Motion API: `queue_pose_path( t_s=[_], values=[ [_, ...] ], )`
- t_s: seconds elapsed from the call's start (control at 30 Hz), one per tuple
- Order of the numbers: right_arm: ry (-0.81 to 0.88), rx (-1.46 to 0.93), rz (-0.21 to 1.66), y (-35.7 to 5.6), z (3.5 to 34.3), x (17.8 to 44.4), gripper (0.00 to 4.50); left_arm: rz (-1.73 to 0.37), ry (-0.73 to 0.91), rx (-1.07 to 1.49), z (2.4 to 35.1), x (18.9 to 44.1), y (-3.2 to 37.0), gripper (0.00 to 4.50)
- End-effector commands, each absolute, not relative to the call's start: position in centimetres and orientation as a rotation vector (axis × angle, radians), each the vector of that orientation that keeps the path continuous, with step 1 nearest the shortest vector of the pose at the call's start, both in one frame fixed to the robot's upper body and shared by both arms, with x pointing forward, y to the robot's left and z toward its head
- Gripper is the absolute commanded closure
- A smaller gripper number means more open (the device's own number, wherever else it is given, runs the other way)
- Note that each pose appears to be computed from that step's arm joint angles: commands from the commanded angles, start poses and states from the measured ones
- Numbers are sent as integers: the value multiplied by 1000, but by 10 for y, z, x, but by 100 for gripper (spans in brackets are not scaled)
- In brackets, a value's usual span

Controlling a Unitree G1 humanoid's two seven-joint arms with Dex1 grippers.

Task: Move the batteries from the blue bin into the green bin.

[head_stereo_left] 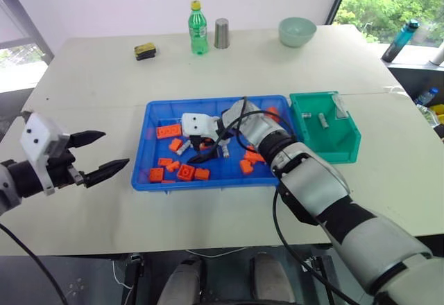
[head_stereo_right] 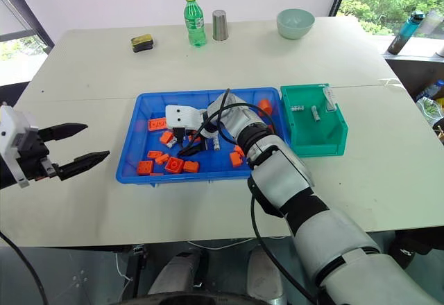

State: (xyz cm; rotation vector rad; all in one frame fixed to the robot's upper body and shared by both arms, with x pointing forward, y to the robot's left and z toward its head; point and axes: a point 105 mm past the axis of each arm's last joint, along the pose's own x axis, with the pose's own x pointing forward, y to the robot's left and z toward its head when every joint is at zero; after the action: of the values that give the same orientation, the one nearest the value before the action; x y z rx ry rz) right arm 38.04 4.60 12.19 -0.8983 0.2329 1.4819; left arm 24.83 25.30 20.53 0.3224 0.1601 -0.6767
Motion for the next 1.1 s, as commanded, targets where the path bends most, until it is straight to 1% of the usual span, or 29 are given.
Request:
queue_pose_path(
  t_s=[0.03,0.23,0.27,0.33,0.37,0.4,0.47,0.5,0.53,0.57,0.83,0.93,0.97,1.03,1.07,1.1],
  values=[
    [221,-914,1500,51,122,377,2,-685,132,350,215,248,248,0],
    [296,-1003,1523,41,109,375,2,-685,124,353,216,249,246,0],
    [313,-1015,1530,39,107,375,25,-684,123,353,216,250,246,0],
    [336,-1030,1536,37,105,374,88,-684,121,355,217,250,246,0],
    [342,-1033,1536,36,104,374,136,-684,121,356,217,251,246,0],
    [343,-1035,1534,36,105,375,172,-682,120,356,217,251,247,0],
    [339,-1031,1526,36,106,376,279,-679,117,358,218,252,247,0],
    [335,-1025,1521,37,107,376,318,-678,116,358,218,252,247,0],
    [332,-1016,1514,37,108,377,380,-677,114,358,219,252,247,0],
    [331,-1008,1510,37,109,378,418,-677,113,358,219,252,247,0],
    [356,-959,1517,21,106,379,418,-697,116,344,214,255,245,0],
    [322,-940,1481,18,111,384,418,-729,117,318,210,256,237,0],
    [305,-907,1464,18,117,387,418,-742,115,309,209,257,233,0],
    [229,-759,1423,18,146,394,418,-790,107,290,206,258,221,0],
    [196,-683,1407,15,161,397,418,-811,102,283,204,260,215,0],
    [138,-580,1375,8,184,398,418,-840,92,273,204,262,207,0]
  ],
)
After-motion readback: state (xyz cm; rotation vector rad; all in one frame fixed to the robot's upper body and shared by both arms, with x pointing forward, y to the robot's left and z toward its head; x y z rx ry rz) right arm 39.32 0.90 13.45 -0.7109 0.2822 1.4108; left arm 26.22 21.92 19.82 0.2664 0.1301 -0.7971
